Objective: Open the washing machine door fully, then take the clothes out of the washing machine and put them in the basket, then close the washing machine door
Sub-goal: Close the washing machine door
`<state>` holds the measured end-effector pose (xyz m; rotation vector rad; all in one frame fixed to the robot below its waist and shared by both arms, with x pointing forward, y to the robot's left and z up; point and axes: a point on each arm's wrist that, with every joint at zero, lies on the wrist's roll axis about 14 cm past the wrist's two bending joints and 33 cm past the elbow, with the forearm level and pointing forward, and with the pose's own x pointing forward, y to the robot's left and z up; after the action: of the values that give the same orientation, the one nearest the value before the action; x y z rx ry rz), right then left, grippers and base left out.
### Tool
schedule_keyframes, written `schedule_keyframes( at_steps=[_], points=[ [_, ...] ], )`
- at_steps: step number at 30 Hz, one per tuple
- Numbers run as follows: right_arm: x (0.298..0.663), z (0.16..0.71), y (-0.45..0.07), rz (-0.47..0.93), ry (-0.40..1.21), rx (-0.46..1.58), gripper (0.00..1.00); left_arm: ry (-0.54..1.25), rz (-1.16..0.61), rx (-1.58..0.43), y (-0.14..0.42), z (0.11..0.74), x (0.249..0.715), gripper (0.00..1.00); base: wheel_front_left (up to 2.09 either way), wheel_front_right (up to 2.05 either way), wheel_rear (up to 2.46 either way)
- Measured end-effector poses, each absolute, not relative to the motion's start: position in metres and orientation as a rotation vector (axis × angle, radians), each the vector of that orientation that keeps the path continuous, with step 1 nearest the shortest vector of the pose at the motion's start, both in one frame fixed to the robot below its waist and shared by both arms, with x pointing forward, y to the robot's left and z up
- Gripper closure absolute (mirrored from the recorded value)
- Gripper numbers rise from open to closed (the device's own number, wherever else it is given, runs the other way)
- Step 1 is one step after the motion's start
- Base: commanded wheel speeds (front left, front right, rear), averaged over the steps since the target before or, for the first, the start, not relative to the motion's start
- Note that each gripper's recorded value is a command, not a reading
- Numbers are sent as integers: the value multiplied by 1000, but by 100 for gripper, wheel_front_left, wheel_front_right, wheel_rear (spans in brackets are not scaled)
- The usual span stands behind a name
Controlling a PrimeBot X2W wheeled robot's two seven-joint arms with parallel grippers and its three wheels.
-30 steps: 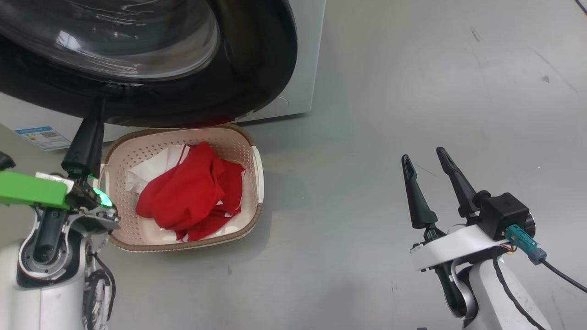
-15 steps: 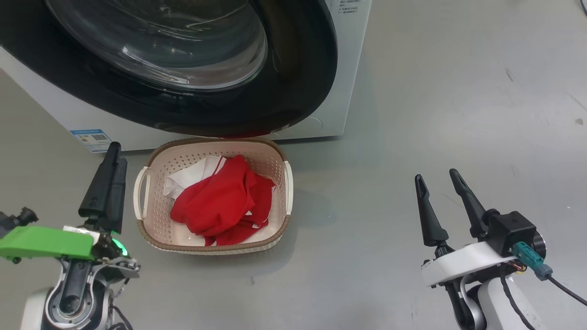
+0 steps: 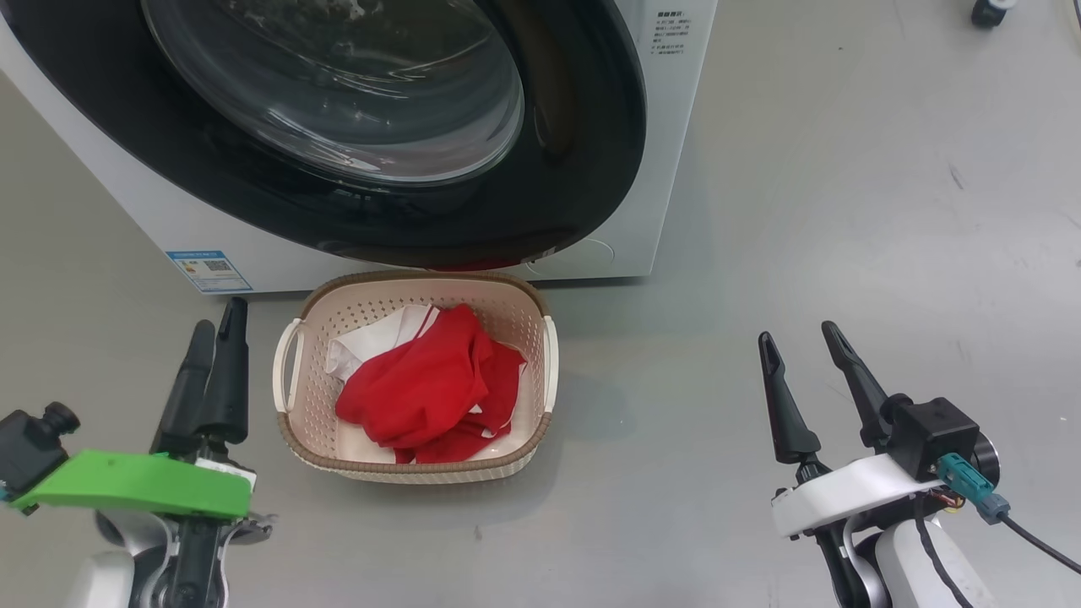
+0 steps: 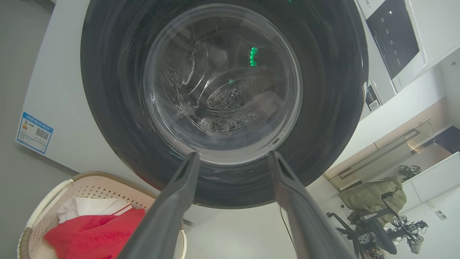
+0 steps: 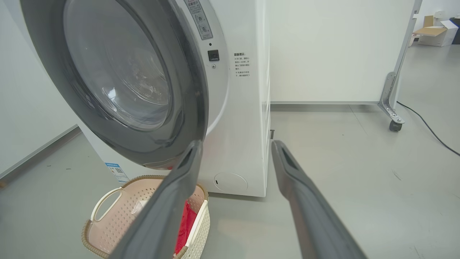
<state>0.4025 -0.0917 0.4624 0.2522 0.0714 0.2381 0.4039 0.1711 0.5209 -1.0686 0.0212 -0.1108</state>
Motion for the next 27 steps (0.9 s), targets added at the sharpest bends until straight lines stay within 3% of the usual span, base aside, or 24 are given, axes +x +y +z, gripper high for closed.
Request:
schedule_keyframes(
  at_steps=[11, 27],
  points=[
    [392, 471, -97, 224, 50, 244, 0, -91, -123, -431, 182, 534, 392, 0, 0, 0, 0],
    [369, 464, -100, 210, 78, 214, 0, 24, -53, -199, 172, 493, 357, 0, 0, 0, 0]
  ],
)
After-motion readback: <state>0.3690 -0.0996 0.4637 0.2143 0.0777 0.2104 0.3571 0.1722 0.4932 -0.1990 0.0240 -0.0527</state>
